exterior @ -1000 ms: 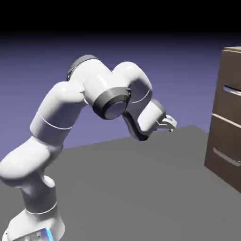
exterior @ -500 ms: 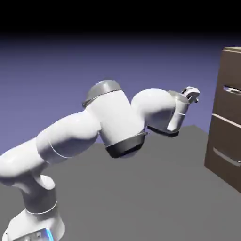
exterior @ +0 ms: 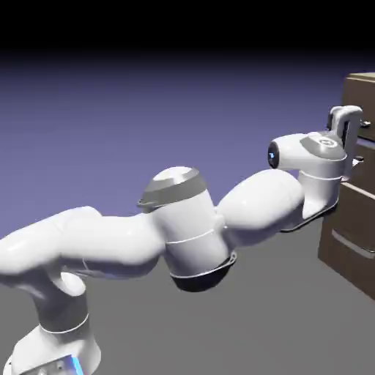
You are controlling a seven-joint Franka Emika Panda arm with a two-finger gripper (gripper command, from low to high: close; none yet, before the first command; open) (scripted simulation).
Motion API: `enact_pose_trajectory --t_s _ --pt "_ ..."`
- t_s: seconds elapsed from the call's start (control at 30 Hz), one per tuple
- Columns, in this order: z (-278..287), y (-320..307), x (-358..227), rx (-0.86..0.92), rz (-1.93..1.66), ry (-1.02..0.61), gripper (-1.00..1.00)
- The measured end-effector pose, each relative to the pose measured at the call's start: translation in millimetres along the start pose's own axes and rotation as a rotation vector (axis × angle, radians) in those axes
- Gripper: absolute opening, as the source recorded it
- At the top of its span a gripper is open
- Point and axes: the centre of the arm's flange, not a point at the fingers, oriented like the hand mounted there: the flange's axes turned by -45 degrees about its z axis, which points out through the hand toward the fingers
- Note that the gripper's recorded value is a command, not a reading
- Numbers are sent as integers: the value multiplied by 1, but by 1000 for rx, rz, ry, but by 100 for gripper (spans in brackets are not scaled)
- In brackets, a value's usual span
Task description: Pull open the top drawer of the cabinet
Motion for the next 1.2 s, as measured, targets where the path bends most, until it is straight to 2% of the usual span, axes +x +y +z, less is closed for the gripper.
enact_pose_trajectory --t_s 0.03,0.07,0.13,0.5,1.07,1.1,1.2 --pt "6 0 0 0 -1 0 0" --pt "8 1 -1 0 -1 0 -100" --pt "8 1 -1 0 -1 0 -100" --pt "-71 1 0 1 -1 0 -100" --pt "-241 1 -1 2 -1 0 -100" --pt "-253 1 -1 2 -1 0 100" --pt "-265 0 0 0 0 0 100"
